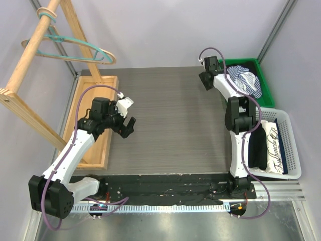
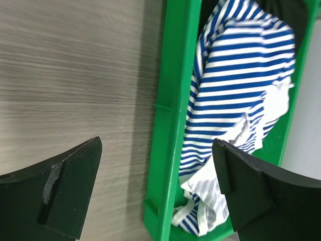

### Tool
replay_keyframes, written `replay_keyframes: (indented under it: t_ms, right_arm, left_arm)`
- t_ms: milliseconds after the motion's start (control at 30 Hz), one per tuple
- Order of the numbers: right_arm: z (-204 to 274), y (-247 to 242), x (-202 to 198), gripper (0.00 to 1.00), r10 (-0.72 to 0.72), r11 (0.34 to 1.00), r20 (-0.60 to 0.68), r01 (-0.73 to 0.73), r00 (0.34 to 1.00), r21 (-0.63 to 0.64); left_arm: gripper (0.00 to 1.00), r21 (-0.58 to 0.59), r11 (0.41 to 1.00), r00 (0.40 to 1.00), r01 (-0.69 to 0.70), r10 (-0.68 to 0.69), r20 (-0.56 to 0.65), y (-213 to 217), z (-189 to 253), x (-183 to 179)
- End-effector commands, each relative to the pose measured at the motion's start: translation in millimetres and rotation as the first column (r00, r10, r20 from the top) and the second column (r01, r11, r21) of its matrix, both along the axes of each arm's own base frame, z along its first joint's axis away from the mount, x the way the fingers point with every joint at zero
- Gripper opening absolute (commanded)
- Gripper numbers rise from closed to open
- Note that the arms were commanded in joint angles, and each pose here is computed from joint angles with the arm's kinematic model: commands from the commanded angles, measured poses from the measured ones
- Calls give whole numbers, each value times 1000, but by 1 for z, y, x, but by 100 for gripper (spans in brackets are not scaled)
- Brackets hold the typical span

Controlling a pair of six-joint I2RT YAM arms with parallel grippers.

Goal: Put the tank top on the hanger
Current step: Adjust the bin at the center of the board, then pick up the tank top from the bin.

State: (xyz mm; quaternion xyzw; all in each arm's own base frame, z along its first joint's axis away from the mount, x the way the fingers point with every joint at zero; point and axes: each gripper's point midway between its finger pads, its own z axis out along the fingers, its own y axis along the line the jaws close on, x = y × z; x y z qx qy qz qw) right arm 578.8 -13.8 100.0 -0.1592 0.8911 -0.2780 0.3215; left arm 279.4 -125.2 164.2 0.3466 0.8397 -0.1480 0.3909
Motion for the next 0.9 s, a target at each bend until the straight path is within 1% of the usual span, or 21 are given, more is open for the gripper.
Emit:
replay_keyframes:
  t_ms: [0,33,100,133,233,267,333,400,500,700,867]
  right_arm:
    - [98,17,6,100,-15,987,215,-21,976,162]
    - [109,8,8,100,-52,982,244,5,968,187]
    - [116,-5,8,99,-98,974,257,40,961,221]
    - [122,-21,9,98,-149,964,277,77,949,256]
    - [124,-44,10,97,-205,938,276,108,939,329]
    - [122,-69,7,96,-246,927,265,146,932,345]
    - [116,-78,8,96,-245,911,246,136,938,389]
    - [109,-95,5,96,-261,903,229,154,938,400]
    - [96,-104,4,95,-243,901,195,146,950,409]
    - [81,-111,9,95,-233,869,172,126,957,478]
    - [59,-101,17,95,-212,839,139,107,967,534]
  left_arm:
    - [100,-24,1000,1000,9,-8,23,-3,8,4]
    - [100,-24,1000,1000,9,-8,24,-3,8,3]
    - [100,-24,1000,1000,7,-6,24,-3,8,3]
    - [100,-25,1000,1000,8,-7,25,-3,8,3]
    - [100,-25,1000,1000,6,-5,25,-2,8,2]
    - [100,-26,1000,1000,5,-4,28,-2,9,3]
    - [100,-28,1000,1000,9,-9,29,-3,10,2]
    - [100,-28,1000,1000,10,-10,26,-3,9,2]
    - [100,-28,1000,1000,9,-8,28,-3,9,2]
    - [100,-28,1000,1000,6,-6,30,-2,9,2]
    - [100,-28,1000,999,4,-3,33,-1,10,2]
